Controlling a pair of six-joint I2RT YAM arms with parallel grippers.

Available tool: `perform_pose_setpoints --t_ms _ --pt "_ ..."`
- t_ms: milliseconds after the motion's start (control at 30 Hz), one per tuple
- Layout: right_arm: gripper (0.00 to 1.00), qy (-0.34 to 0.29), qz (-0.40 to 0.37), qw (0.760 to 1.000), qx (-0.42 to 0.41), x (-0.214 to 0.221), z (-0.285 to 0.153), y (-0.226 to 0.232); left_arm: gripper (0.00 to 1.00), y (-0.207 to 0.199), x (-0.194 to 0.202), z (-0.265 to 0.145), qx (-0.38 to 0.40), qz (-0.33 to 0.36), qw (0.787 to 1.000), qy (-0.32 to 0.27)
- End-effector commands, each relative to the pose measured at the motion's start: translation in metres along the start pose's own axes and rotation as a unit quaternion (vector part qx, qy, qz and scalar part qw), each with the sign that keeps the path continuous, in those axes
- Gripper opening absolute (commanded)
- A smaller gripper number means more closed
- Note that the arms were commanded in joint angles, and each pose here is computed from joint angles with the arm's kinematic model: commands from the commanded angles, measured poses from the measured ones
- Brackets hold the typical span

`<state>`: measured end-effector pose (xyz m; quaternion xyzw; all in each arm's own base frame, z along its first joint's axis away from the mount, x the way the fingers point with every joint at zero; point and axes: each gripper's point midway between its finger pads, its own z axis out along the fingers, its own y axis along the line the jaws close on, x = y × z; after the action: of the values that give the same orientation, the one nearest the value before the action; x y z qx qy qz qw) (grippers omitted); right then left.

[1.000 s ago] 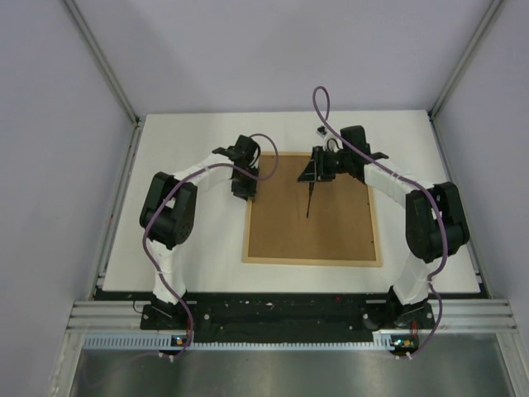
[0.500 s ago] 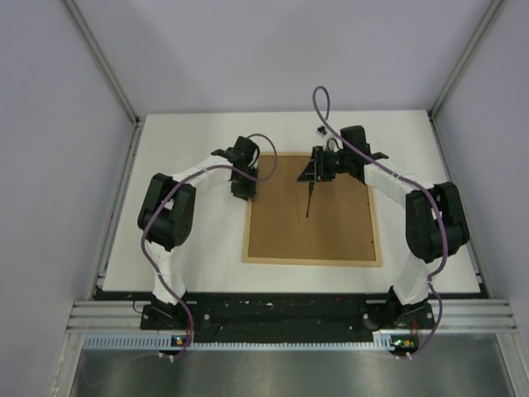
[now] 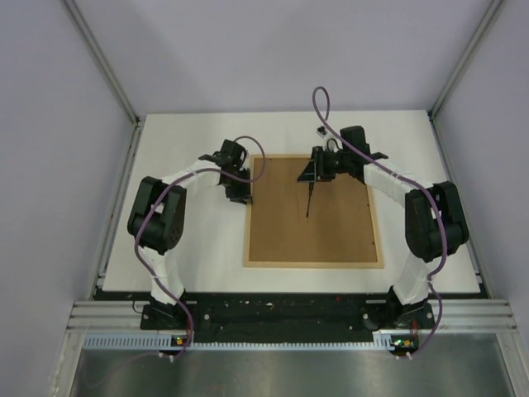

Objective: Take the photo out of the frame
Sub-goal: Adjust the photo frame at the center of the board.

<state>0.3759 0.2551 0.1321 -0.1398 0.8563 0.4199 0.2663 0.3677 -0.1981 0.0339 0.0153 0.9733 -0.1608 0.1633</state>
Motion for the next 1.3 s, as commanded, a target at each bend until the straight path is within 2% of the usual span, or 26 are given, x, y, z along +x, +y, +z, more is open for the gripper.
perform_pose_setpoints --t_ms 0,333,400,433,500,633,767,1033,1267 --pt "0.0 -0.003 -0.011 1.0 -0.003 -0.001 0.008 -0.004 0.0 -0.025 -0.032 -0.031 0.096 -0.026 0.993 -0.058" --pt "0.0 0.002 -0.004 1.0 -0.002 0.0 0.013 -0.007 0.0 -0.035 -0.033 -0.038 0.174 -0.045 0.982 -0.058" --pt "0.0 -0.002 -0.004 1.0 0.003 -0.002 0.012 -0.008 0.2 -0.035 -0.039 -0.041 0.167 -0.044 0.983 -0.063" --pt "0.0 -0.003 -0.003 1.0 0.006 -0.003 0.012 -0.009 0.25 -0.034 -0.044 -0.043 0.164 -0.042 0.983 -0.067" --pt "0.0 -0.01 0.001 1.0 0.009 -0.01 0.013 -0.01 0.28 -0.033 -0.054 -0.047 0.163 -0.045 0.983 -0.073" --pt "0.0 -0.029 0.03 0.999 0.022 -0.029 0.013 -0.015 0.3 -0.026 -0.08 -0.056 0.157 -0.048 0.983 -0.088" --pt "0.0 -0.051 0.082 0.995 0.042 -0.051 0.018 -0.029 0.3 -0.019 -0.097 -0.047 0.137 -0.04 0.986 -0.087" --pt "0.0 -0.1 0.148 0.981 0.072 -0.081 0.028 -0.043 0.3 -0.005 -0.084 -0.002 0.121 -0.049 0.991 -0.042" --pt "0.0 -0.12 0.17 0.975 0.078 -0.091 0.034 -0.051 0.29 -0.007 -0.068 0.011 0.138 -0.054 0.989 -0.016"
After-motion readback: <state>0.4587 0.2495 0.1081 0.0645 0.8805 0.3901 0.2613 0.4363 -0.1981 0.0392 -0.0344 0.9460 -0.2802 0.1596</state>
